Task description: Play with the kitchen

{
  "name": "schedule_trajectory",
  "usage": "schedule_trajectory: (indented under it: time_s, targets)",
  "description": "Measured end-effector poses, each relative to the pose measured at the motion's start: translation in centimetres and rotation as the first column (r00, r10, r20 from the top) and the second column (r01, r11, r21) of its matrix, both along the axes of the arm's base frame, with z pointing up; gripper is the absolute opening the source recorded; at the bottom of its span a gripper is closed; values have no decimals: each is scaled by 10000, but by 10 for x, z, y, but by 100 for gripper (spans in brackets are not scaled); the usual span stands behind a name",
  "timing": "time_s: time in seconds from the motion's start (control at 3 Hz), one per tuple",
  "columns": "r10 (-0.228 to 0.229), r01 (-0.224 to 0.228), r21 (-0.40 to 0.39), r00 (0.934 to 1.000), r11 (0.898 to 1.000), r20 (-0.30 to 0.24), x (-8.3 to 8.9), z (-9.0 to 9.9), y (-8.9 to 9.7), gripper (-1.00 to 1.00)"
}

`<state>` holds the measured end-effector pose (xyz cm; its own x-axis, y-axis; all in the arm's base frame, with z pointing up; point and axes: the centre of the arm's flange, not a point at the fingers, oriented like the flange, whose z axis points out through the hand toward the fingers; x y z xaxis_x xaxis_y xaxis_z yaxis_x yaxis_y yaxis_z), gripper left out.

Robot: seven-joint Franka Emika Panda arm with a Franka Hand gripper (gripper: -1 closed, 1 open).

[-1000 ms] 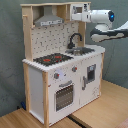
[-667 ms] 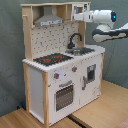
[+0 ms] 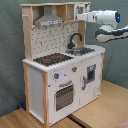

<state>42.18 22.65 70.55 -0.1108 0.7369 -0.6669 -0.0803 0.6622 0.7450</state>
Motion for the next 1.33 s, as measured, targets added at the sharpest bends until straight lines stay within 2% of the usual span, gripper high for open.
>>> schedule_trajectory:
  time_s: [0.33, 0.67, 1.0, 1.33]
  targets:
    - [152, -152, 3, 9999, 9999, 15, -9, 0, -5, -100]
    - [154, -154, 5, 9999, 9999, 24, -9, 0, -5, 100]
    - [278, -278, 19, 9995, 9996, 166, -12, 3, -2, 100]
    - [862, -869, 120, 9951, 9961, 491, -36, 19, 16, 100]
